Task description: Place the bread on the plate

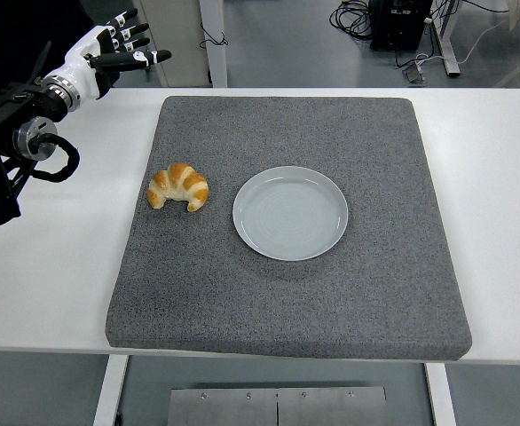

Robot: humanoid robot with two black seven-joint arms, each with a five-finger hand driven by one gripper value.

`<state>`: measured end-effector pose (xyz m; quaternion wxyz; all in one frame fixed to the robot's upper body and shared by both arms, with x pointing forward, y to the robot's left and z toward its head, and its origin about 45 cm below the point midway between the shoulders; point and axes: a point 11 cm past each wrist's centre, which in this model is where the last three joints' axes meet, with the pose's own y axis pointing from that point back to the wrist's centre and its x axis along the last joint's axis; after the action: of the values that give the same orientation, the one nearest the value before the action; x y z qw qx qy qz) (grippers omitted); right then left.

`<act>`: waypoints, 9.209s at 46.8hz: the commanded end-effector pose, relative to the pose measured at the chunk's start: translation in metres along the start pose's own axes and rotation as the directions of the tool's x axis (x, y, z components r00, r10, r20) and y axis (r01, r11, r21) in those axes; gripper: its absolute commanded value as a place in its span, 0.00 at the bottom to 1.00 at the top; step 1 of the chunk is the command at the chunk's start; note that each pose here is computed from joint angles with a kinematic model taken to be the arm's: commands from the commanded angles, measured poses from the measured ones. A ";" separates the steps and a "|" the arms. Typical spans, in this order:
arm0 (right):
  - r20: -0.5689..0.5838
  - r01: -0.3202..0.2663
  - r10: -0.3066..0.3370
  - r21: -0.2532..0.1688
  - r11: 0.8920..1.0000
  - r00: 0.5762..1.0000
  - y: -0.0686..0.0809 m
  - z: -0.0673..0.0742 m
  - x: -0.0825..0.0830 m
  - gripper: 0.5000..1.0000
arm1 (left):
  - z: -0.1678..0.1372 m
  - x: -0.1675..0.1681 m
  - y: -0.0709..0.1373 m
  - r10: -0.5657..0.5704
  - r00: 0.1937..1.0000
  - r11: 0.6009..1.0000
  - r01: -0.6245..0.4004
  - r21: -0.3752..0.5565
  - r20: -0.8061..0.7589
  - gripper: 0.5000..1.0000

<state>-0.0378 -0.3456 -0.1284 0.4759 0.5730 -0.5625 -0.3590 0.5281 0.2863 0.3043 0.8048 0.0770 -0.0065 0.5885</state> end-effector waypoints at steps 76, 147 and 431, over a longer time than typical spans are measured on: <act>0.000 0.000 0.000 0.000 1.000 1.000 0.000 0.000 0.000 1.00 | -0.075 -0.058 0.066 -0.300 0.472 0.949 0.240 0.207 0.829 0.94; 0.000 0.000 0.000 0.000 1.000 1.000 0.000 0.000 0.000 1.00 | -0.098 -0.079 0.071 -0.272 0.396 0.941 0.300 0.156 0.877 0.39; 0.000 0.000 0.000 0.000 1.000 1.000 0.000 0.000 0.000 1.00 | -0.083 -0.245 0.040 -0.271 0.240 0.819 0.566 0.092 0.932 0.93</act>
<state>-0.0376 -0.3456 -0.1284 0.4759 0.5731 -0.5625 -0.3588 0.4070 0.0759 0.2008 0.7866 0.2821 -0.5151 0.1908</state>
